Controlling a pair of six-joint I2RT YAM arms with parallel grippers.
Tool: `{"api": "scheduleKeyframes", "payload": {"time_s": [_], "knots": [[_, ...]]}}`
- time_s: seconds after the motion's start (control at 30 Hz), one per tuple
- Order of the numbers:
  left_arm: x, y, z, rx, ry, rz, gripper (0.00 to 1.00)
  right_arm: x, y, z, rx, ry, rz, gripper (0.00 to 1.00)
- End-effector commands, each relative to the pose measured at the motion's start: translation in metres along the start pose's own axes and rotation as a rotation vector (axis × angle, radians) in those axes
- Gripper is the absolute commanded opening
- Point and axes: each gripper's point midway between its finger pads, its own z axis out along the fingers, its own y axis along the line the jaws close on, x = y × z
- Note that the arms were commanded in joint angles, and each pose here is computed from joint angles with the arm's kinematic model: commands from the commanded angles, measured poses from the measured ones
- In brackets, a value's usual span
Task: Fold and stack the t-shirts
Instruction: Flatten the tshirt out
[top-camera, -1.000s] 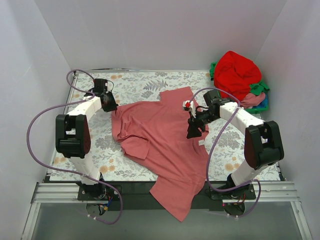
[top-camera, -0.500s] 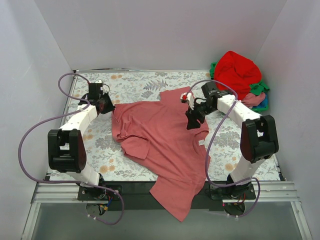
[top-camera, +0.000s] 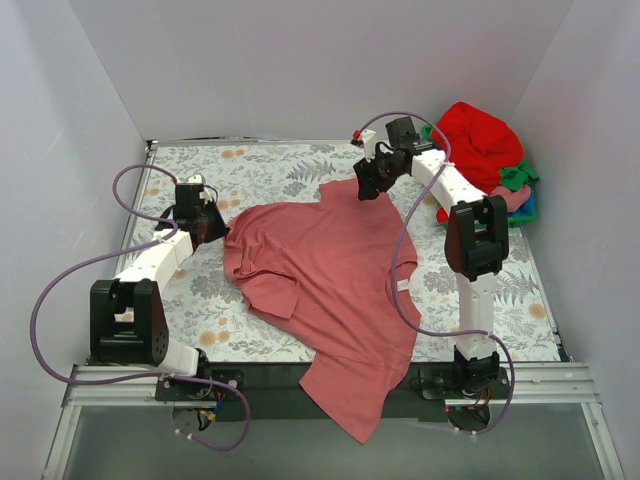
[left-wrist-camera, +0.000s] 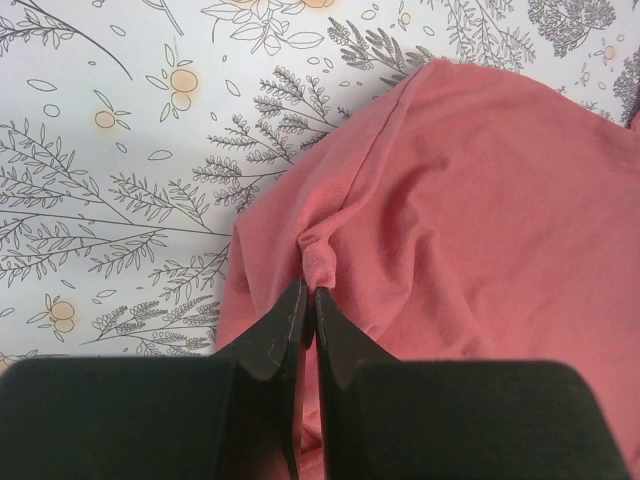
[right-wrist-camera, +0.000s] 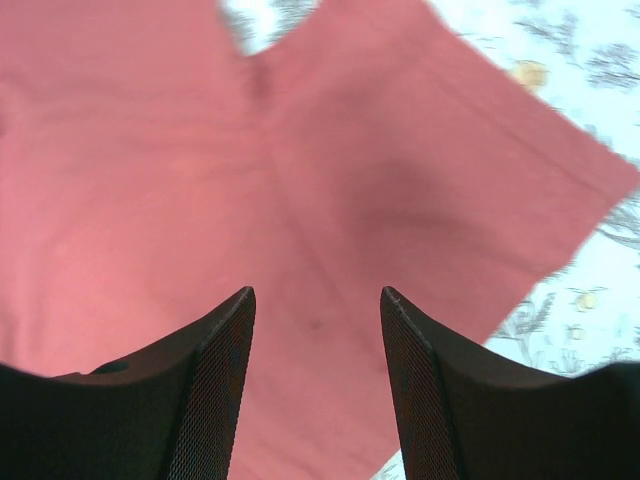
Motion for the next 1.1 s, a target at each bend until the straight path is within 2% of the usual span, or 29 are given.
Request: {"api": "scheduleKeyframes", "payload": {"time_s": [0.0,0.07,0.27,0.5,0.63,1.07], "knots": [[-0.021,-0.004,-0.014,0.019,-0.1,0.008,0.0,-0.011,-0.043,0.007,0.169,-0.001,0.134,0.6],[-0.02,-0.003,-0.014,0.02,-0.102,0.011,0.0,-0.007,-0.063,0.014,0.233,0.016,0.149,0.61],[-0.02,-0.004,-0.013,0.021,-0.098,0.011,0.0,0.015,-0.101,0.033,0.28,0.045,0.18,0.6],[-0.018,-0.004,-0.01,0.024,-0.088,0.011,0.0,0.019,-0.136,0.031,0.319,0.008,0.23,0.58],[-0.017,-0.002,-0.007,0.017,-0.083,0.014,0.0,0.014,-0.137,0.037,0.28,-0.025,0.249,0.57],[-0.013,0.001,-0.001,0.002,-0.066,0.018,0.0,0.027,-0.139,0.062,0.227,-0.022,0.3,0.55]]}}
